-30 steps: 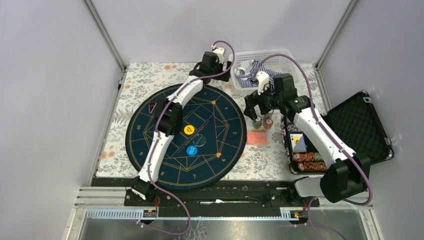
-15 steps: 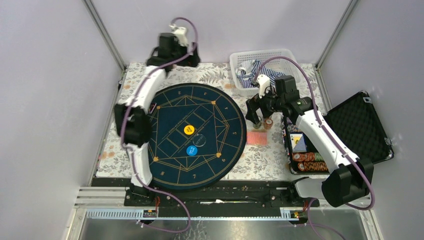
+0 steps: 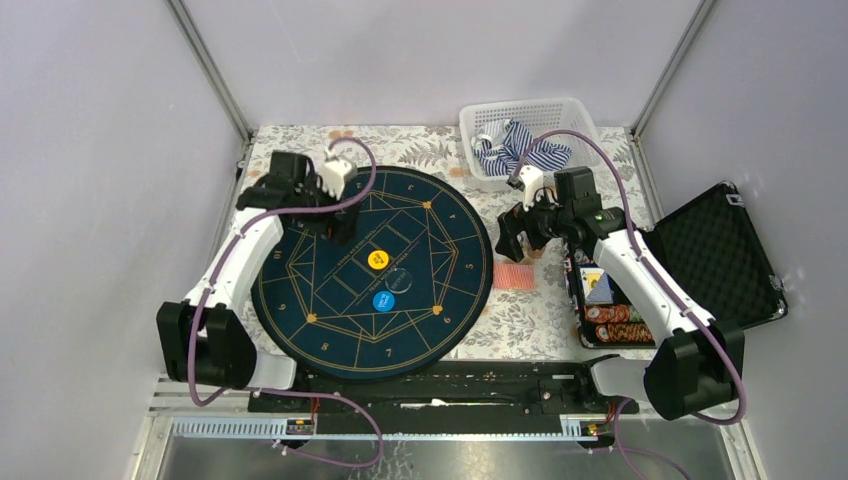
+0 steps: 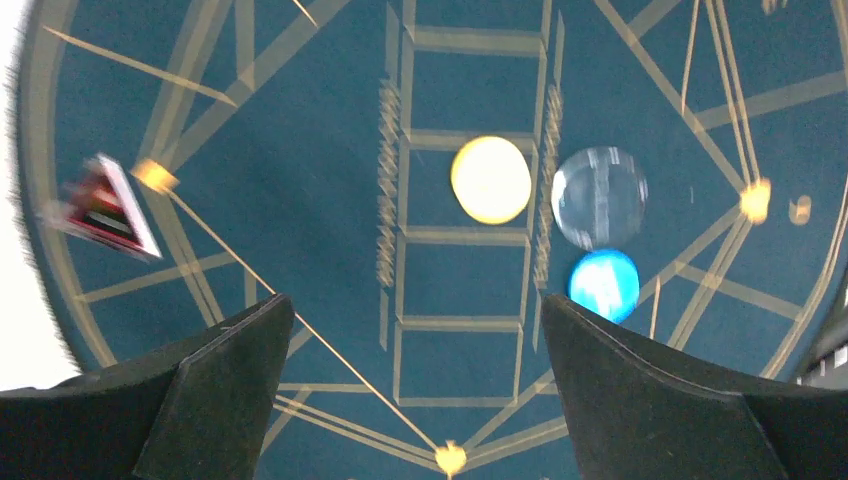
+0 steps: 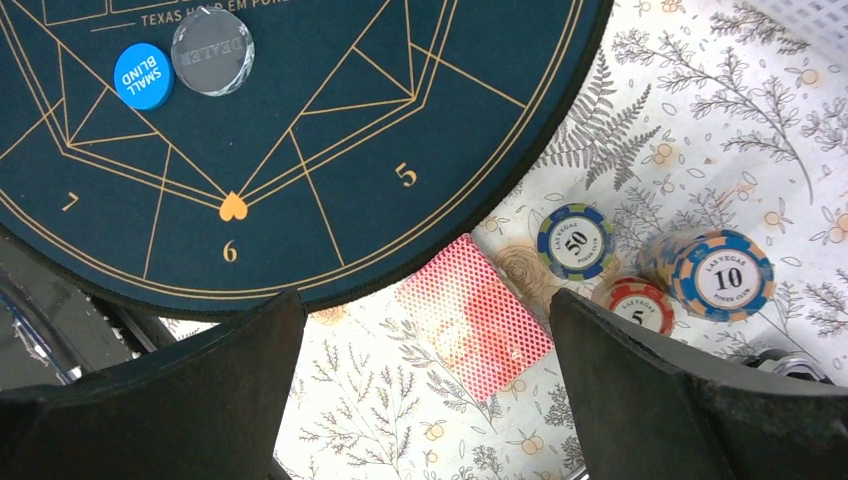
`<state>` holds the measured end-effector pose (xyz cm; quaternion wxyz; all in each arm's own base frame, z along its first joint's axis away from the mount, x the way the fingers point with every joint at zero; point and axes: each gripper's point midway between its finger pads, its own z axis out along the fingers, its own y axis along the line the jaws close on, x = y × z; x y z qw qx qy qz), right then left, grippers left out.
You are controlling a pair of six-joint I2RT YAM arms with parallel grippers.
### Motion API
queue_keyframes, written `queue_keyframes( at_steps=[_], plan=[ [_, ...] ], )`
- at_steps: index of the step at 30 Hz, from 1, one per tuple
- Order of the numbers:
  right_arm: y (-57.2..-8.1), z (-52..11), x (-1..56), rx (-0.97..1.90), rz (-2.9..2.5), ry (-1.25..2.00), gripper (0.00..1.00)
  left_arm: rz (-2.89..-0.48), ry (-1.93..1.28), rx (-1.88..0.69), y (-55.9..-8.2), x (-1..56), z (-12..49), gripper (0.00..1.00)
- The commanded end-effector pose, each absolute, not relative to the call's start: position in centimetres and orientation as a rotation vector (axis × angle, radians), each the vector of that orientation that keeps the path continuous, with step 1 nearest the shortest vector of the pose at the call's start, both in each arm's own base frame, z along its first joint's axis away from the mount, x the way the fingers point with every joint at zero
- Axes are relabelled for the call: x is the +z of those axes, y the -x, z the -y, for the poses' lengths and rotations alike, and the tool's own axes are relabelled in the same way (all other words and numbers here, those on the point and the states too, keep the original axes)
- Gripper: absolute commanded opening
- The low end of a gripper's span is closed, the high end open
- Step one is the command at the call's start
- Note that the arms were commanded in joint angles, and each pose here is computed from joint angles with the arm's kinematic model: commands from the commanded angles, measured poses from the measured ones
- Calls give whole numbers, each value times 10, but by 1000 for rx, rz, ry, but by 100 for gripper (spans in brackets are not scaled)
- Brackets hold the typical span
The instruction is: Distribute texas hold em gaming equipment
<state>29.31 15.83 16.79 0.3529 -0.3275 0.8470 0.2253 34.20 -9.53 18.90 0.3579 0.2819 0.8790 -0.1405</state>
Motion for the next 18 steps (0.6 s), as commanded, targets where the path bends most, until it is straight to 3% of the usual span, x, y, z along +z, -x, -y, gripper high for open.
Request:
queue_keyframes(
  at_steps=[1, 9, 18],
  plan=[
    [-292, -163, 184, 634, -2093, 870, 100, -2293, -999, -362, -288, 161, 102, 99],
    [-274, -177, 177, 773, -2088, 919, 100, -2429, -1082, -180, -254, 112, 64, 99],
    [-262, -242, 124, 665, -2165, 1208, 100, -2522, -985, -205, -267, 66, 44, 99]
  ],
)
